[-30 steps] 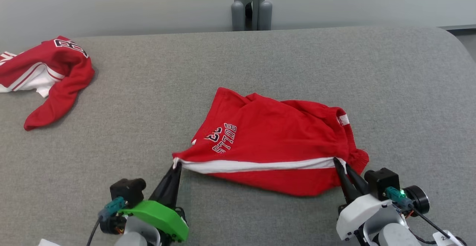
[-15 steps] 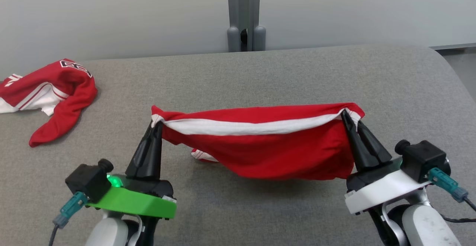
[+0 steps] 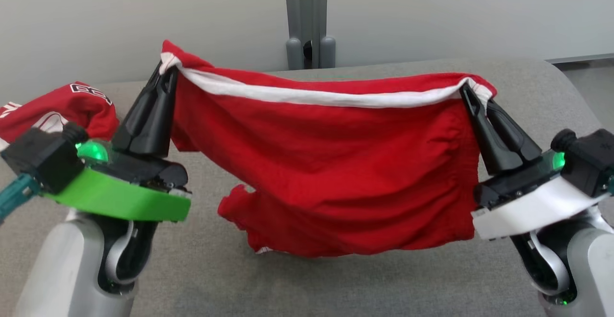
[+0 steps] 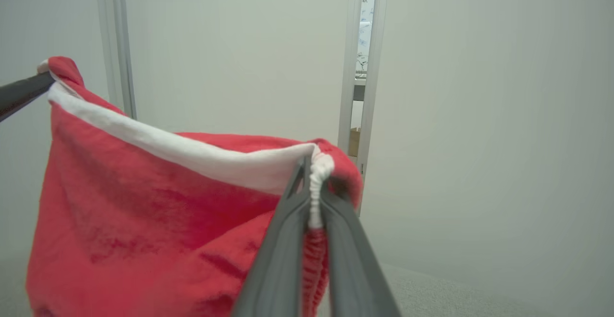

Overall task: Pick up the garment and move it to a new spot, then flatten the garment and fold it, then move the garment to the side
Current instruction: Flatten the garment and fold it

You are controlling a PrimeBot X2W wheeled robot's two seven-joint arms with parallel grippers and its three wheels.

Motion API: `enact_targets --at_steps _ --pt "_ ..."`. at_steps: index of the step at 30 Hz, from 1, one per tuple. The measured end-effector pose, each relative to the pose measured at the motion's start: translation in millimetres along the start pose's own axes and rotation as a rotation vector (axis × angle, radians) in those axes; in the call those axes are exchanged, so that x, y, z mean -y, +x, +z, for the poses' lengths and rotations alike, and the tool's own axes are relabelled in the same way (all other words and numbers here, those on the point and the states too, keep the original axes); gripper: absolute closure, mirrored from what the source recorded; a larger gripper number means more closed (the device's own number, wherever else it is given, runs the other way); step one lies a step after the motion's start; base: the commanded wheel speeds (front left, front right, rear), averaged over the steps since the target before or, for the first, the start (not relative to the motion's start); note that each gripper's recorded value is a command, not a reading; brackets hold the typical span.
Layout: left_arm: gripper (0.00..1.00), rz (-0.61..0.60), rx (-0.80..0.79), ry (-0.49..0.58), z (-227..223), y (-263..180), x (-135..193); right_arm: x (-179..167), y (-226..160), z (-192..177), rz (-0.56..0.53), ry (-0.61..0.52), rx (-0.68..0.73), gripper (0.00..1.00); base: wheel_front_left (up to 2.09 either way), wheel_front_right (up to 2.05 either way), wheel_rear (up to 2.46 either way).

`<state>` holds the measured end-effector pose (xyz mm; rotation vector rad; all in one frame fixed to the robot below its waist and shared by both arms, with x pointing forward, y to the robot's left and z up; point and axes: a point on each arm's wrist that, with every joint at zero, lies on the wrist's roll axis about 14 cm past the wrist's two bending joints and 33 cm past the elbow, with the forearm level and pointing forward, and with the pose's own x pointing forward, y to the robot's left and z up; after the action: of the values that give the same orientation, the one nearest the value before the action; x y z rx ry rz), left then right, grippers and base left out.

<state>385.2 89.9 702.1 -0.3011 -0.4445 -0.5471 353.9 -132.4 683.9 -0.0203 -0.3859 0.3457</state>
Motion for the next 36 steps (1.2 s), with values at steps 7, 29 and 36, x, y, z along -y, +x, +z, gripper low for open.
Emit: enact_targets --at_steps 7,29,36 --pt "1.00 -0.001 -0.072 0.071 -11.0 61.0 -38.4 19.1 70.4 -20.3 0.019 -0.015 -0.015 1.00 0.00 0.00 0.00" --pt "1.00 0.211 -0.222 -0.037 -180.8 94.2 -144.2 15.3 175.8 -213.7 0.055 -0.033 -0.195 1.00 0.00 0.00 0.00" --pt "1.00 0.297 -0.276 -0.100 -203.2 30.7 -155.2 -8.0 121.5 -249.9 0.052 0.094 -0.278 1.00 0.00 0.00 0.00"
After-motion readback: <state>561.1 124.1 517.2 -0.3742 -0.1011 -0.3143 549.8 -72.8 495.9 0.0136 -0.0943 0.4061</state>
